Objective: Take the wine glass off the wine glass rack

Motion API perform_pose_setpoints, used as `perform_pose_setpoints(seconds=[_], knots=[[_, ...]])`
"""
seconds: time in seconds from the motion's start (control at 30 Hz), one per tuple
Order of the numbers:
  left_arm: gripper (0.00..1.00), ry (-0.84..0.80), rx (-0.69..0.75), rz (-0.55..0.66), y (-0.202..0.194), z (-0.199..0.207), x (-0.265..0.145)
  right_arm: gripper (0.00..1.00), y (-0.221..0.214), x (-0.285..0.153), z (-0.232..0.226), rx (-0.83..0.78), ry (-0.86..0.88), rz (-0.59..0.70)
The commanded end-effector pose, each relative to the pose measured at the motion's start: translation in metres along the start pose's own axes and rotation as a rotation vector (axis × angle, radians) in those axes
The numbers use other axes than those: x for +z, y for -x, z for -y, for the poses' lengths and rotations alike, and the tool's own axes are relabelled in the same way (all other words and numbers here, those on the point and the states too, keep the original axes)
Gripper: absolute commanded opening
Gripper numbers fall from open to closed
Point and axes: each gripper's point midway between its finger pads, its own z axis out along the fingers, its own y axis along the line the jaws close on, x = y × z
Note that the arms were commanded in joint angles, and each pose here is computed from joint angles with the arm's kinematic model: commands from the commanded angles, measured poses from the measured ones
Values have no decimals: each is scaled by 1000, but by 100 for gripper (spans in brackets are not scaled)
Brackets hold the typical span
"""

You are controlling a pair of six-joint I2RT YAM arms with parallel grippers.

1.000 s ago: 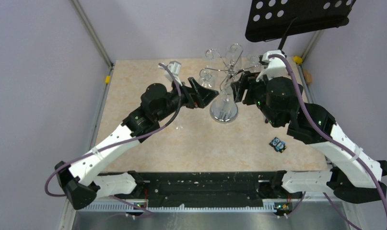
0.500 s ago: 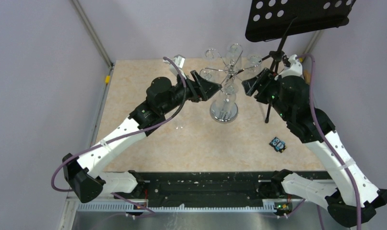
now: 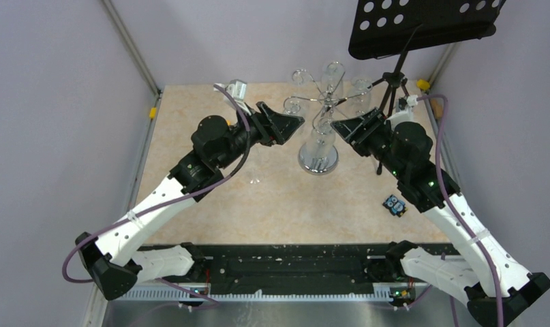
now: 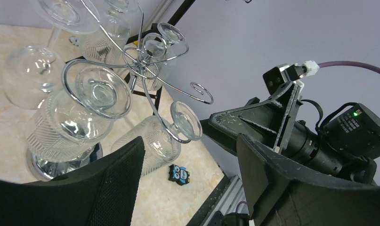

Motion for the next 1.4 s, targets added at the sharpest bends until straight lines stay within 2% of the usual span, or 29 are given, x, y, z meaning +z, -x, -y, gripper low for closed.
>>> perform_pose_setpoints(seconds=[0.0, 0.37, 0.6, 0.8, 1.0, 1.37], knots=[[75, 8, 31, 47, 9, -1, -8, 52, 16, 1, -22, 89, 89, 65], [75, 39, 41, 78, 14, -7, -18, 38, 7, 15, -3, 164, 48, 67], [75, 45, 40, 80, 14, -9, -21, 33, 5, 21, 2, 186, 51, 79], [75, 50, 41, 87, 15, -10, -24, 20, 7, 18, 3, 188, 47, 89], [75, 53, 42, 93, 16, -10, -26, 0, 12, 12, -4, 201, 73, 100], [75, 59, 46, 97, 16, -12, -27, 0, 23, -2, -30, 229, 168, 118]])
